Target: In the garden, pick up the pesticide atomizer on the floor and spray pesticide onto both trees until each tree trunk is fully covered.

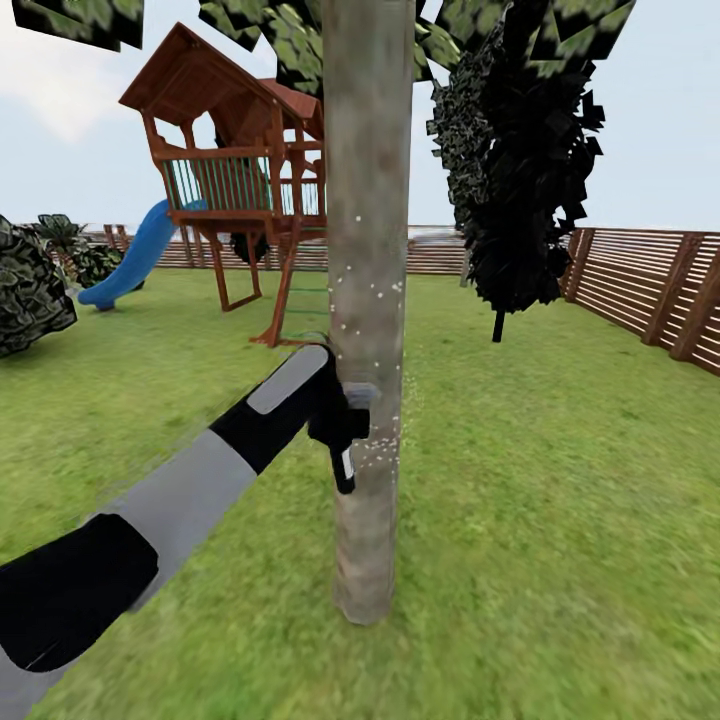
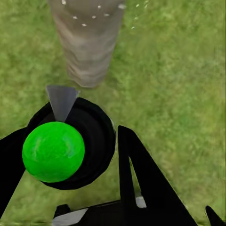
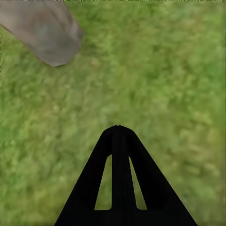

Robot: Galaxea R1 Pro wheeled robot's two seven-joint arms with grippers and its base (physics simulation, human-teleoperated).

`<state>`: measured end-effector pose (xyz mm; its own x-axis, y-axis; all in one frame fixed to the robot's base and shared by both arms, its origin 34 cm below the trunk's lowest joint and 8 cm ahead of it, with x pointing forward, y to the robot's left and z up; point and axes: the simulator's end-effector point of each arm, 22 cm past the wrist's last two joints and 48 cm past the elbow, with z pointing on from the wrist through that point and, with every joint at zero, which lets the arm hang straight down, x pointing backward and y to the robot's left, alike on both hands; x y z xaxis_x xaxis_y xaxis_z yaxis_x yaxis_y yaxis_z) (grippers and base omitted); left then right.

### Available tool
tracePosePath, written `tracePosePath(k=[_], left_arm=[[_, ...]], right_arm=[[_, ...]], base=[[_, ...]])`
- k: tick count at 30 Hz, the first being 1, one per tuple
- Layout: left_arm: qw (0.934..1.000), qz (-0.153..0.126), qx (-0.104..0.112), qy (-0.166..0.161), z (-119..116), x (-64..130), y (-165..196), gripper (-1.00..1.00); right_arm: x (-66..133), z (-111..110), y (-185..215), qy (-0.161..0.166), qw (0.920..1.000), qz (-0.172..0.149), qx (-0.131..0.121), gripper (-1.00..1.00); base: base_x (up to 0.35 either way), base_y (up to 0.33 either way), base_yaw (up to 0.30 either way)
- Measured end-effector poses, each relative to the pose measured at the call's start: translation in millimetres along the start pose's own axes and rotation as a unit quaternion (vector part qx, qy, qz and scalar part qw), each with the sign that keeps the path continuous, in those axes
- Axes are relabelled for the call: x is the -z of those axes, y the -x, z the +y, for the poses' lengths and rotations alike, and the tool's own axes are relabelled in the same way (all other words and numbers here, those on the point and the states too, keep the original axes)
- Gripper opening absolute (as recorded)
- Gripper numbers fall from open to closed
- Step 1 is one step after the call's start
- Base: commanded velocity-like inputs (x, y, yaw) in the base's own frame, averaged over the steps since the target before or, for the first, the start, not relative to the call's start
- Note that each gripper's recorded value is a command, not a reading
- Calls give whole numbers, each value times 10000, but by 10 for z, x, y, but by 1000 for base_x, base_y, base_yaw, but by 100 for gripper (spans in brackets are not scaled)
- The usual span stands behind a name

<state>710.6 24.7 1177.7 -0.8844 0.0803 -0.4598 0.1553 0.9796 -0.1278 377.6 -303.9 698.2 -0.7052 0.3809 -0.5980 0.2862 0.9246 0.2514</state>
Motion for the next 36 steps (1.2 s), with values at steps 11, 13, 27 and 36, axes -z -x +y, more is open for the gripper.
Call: tracePosePath(k=[11,13,27,36], left_arm=[[9984,526,-14,224,182,-848,-1034,-100],[9980,615,18,128,197,-987,-1205,-100],[9977,664,103,29,316,-1074,-1300,-100],[9976,684,114,2,325,-1091,-1324,-100]], right_arm=[[-3,7,7,16,10000,-5,4,-100],[-3,7,5,17,10000,-4,3,-100],[-1,-4,11,10,10000,-10,2,-100],[-3,2,10,7,10000,-9,-4,-100]], base=[[0,34,-7],[0,286,-188],[0,331,-280],[0,229,-140]])
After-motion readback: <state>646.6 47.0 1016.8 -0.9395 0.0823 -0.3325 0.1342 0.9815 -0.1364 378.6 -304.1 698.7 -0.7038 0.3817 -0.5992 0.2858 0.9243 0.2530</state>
